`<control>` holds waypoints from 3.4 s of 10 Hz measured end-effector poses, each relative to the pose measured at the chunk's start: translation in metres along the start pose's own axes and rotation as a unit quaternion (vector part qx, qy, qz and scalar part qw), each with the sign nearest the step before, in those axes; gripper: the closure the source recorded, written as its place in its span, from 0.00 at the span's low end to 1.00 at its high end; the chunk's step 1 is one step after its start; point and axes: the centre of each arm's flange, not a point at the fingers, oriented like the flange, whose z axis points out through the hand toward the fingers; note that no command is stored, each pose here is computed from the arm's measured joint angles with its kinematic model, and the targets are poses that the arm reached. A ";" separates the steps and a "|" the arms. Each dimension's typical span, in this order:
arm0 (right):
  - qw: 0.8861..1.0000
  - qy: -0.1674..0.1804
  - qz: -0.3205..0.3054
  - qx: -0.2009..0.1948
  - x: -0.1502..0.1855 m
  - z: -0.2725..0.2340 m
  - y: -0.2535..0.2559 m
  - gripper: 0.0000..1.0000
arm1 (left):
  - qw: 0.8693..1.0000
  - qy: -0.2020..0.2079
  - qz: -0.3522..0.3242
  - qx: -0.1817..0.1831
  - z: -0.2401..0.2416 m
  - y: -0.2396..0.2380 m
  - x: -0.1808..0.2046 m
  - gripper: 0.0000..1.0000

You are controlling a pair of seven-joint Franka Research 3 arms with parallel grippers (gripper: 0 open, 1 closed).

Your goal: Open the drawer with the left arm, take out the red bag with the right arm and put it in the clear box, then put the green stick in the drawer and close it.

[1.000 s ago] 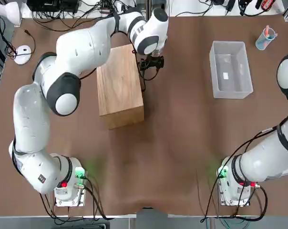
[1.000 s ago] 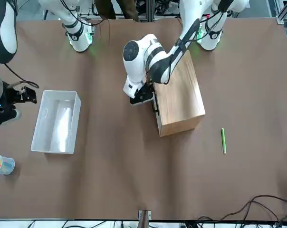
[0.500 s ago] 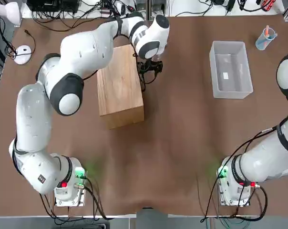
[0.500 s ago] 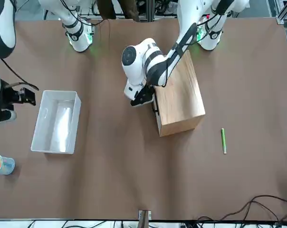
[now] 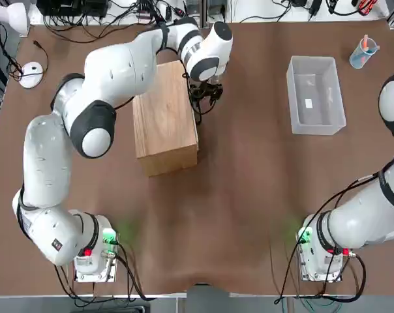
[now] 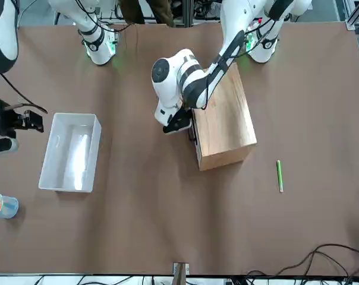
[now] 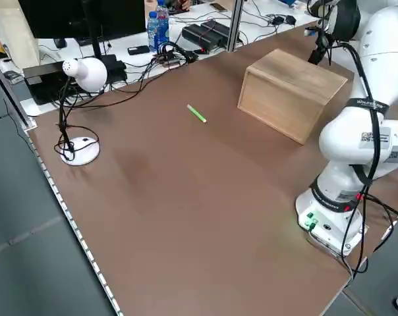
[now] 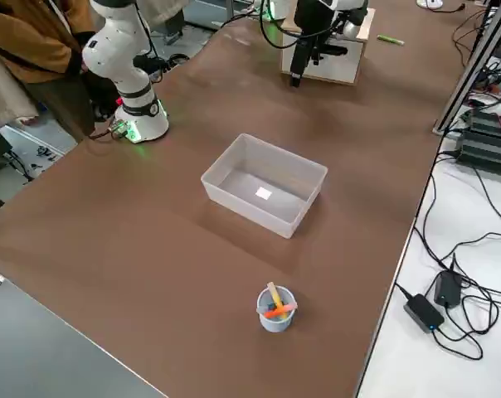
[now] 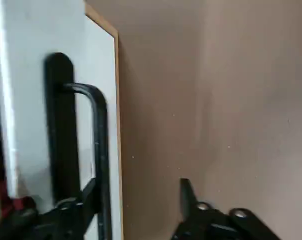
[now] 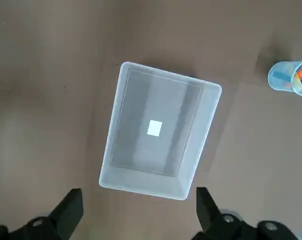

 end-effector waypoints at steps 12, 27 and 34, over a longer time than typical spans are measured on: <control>1.000 0.003 -0.001 0.002 0.001 0.000 -0.002 0.00 | 0.985 0.051 0.003 -0.162 -0.024 0.047 -0.020 0.90; 0.994 0.018 -0.069 0.083 0.035 0.055 -0.114 0.00 | 0.996 0.045 -0.028 -0.074 -0.135 -0.108 0.090 0.00; 0.963 -0.011 0.252 0.096 0.023 0.082 -0.298 0.00 | 0.995 -0.031 0.045 -0.080 -0.070 -0.355 0.205 0.01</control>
